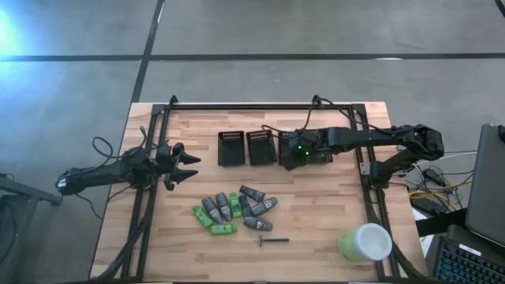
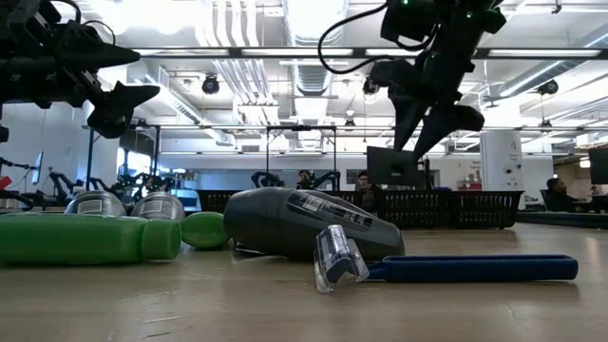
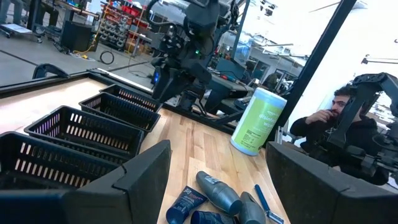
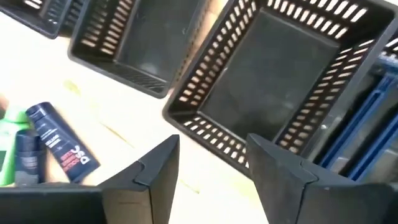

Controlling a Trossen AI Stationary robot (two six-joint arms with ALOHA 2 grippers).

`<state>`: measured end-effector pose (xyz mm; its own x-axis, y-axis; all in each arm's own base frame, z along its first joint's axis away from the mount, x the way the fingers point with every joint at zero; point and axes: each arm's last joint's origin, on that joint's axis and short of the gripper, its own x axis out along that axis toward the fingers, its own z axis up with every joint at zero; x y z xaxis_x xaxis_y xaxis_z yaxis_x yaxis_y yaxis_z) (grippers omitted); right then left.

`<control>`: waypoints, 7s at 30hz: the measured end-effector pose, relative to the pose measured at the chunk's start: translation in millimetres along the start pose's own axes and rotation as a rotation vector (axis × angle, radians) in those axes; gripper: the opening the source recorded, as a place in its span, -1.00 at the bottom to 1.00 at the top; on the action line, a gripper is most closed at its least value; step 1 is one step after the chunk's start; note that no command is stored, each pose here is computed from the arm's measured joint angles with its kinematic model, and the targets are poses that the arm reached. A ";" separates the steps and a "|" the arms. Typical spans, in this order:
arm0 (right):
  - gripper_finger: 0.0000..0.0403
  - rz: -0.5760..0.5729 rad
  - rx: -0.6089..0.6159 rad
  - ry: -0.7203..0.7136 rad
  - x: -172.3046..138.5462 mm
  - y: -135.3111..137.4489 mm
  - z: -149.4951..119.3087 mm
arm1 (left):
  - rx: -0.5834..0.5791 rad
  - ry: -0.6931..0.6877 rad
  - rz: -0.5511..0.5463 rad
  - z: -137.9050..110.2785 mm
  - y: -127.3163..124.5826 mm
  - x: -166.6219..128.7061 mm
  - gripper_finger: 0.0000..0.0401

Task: Pick & Place Travel size toiletries
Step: Put the shampoo into the left black basket

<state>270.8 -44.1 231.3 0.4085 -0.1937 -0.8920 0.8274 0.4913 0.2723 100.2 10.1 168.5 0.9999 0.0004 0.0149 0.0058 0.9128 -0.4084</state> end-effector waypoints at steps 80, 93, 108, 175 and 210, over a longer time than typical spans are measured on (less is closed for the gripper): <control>-0.55 0.075 -0.309 0.041 -3.3 12.7 -14.1 | 0.785 1.168 -0.365 -58.6 -129.6 85.8 -0.04; -0.36 0.073 -0.319 0.037 -3.2 12.1 -13.0 | 0.741 1.164 -0.330 -55.8 -135.8 93.6 -0.04; -0.16 0.074 -0.315 0.036 -3.2 12.2 -12.9 | 0.997 1.140 -0.308 -60.5 -120.8 89.8 -0.04; -0.72 0.336 -0.511 -0.043 -7.2 33.3 -6.8 | 0.235 0.722 0.270 68.9 -22.1 110.7 -0.26; -0.54 0.624 -0.626 -0.006 -13.7 47.8 -7.7 | 1.140 1.091 0.041 108.9 45.8 164.4 -0.26</control>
<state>301.8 -11.5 253.8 0.7187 0.2617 -0.6442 0.0903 0.8835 0.4597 263.4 96.5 251.6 0.5303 0.2089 -0.8216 0.4694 0.7347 0.4898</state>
